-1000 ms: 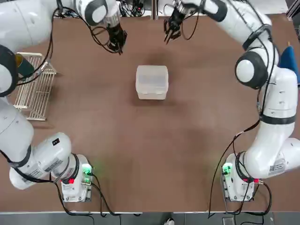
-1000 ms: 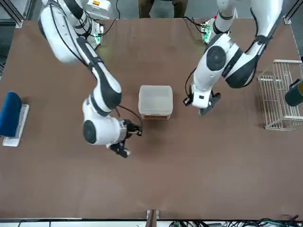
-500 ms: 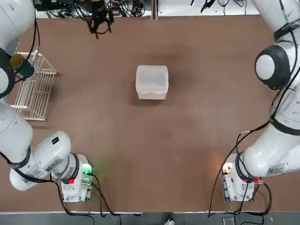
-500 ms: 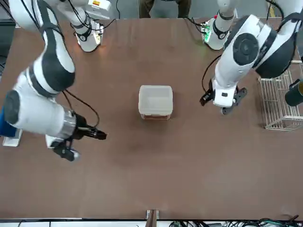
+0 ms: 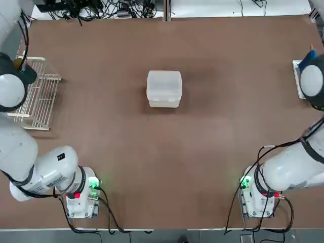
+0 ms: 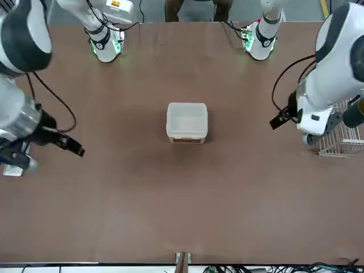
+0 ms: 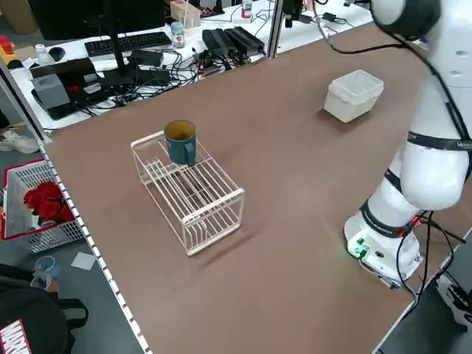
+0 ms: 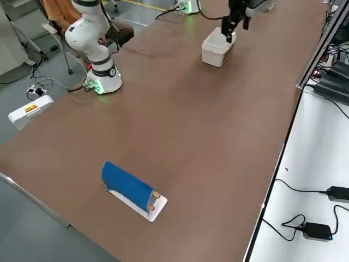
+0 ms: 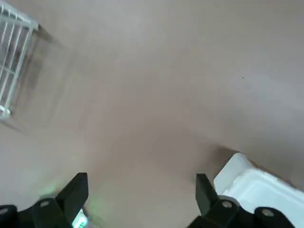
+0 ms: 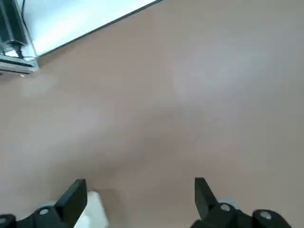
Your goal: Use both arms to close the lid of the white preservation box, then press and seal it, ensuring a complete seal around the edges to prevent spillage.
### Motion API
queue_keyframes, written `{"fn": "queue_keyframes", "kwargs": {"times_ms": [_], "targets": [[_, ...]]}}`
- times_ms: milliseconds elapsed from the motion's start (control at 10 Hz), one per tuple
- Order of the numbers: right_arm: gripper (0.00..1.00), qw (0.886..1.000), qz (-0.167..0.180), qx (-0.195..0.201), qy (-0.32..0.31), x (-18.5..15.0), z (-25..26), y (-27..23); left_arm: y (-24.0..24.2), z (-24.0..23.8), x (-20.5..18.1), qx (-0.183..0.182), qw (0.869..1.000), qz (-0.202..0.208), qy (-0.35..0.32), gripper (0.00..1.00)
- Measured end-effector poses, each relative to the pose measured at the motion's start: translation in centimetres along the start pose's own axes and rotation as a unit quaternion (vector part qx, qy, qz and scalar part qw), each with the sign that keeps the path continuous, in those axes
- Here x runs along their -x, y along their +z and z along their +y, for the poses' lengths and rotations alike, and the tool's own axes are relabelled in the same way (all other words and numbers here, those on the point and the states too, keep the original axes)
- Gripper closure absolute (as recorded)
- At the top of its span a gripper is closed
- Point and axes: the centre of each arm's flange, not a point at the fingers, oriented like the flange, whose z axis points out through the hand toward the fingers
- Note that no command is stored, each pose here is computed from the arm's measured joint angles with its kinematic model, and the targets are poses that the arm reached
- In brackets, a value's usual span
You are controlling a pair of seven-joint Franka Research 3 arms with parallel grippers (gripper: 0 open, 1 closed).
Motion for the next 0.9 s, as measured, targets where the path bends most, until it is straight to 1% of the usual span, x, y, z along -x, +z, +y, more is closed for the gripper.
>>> {"fn": "queue_keyframes", "kwargs": {"times_ms": [100,200,300,400,600,700,900], "targets": [[0.0,1.0,0.003,0.013,-0.014,1.0,2.6,-1.3,-1.9,-2.4,-0.2,0.012,0.999,0.008,0.031,0.0],[0.0,0.999,0.002,0.034,-0.028,2.3,4.8,-2.5,-3.8,-4.9,-0.1,0.018,0.998,0.02,0.06,0.0],[0.0,0.998,-0.006,0.051,-0.044,3.3,6.7,-3.4,-5.7,-6.8,0.4,0.02,0.995,0.033,0.09,0.0],[0.0,0.996,-0.014,0.057,-0.063,3.7,8.7,-4.1,-7.2,-7.8,1.3,0.021,0.991,0.047,0.12,0.0],[0.0,0.994,-0.028,0.06,-0.093,3.8,11.2,-4.7,-8.9,-8.1,2.8,0.023,0.987,0.064,0.146,0.0],[0.0,0.993,-0.036,0.06,-0.099,3.9,11.4,-4.6,-8.9,-7.8,3.0,0.019,0.986,0.067,0.15,0.0],[0.0,0.992,-0.042,0.061,-0.105,4.1,11.0,-4.3,-8.4,-7.3,2.9,0.013,0.985,0.067,0.156,0.0]]}}
